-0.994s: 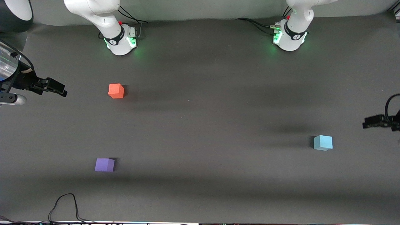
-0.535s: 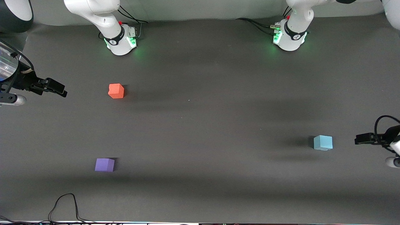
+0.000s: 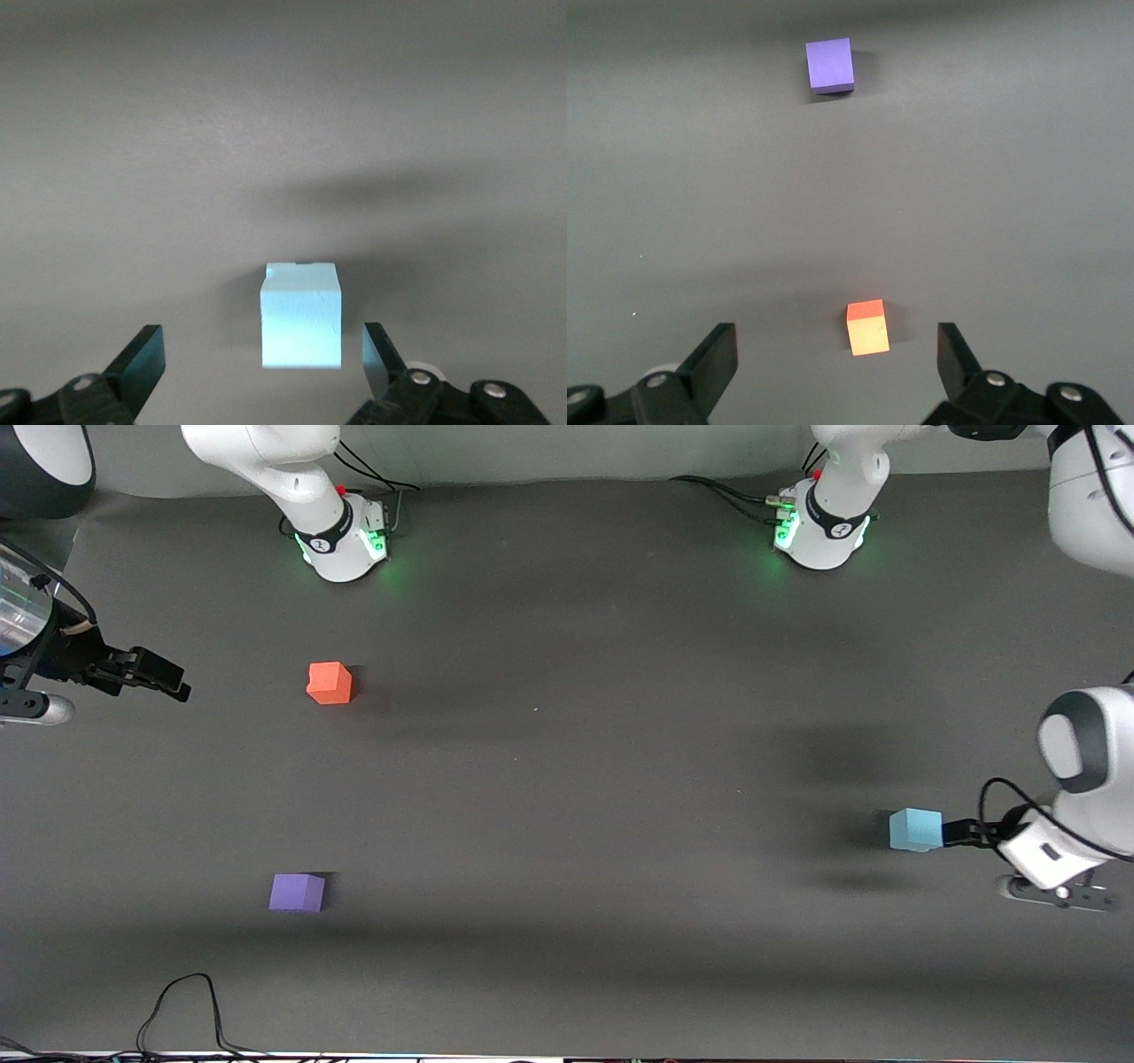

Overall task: Place blue block between orange and purple blocks
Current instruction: 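Close the left gripper on the blue block and lift it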

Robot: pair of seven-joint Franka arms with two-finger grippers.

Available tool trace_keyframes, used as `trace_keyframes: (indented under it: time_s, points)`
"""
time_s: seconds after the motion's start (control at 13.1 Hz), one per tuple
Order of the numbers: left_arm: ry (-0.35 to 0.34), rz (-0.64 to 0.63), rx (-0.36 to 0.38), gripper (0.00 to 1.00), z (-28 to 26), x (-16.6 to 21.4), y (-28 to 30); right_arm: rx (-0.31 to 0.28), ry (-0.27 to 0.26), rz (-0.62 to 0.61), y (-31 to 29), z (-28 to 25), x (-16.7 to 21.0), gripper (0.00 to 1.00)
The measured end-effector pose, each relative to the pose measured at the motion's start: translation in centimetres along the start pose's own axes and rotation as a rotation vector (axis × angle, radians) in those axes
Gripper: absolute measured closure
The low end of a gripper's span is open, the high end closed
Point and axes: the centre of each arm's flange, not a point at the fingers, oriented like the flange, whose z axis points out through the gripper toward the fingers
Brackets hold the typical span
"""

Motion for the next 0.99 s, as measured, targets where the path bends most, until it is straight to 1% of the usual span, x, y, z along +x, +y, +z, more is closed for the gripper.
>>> trace_keyframes:
  time_s: [0.23,0.38,0.84,0.92,0.99]
  points:
    - [0.023,0.009,0.000,0.00,5.3,-2.2,1.0,0.000,0.000,0.000,0.0,0.0,0.0,0.00]
    - [0.025,0.012,-0.002,0.00,7.5,-3.4,1.5,0.000,0.000,0.000,0.0,0.1,0.1,0.00]
    - [0.016,0.013,-0.008,0.00,10.8,-4.2,1.9,0.001,0.004,0.000,0.0,0.0,0.1,0.00]
    - [0.016,0.013,-0.009,0.06,11.0,-4.3,1.8,0.001,0.004,0.000,0.0,0.0,0.1,0.00]
    - [0.017,0.012,-0.008,0.07,11.0,-4.3,1.8,0.001,0.005,0.000,0.0,0.0,0.1,0.00]
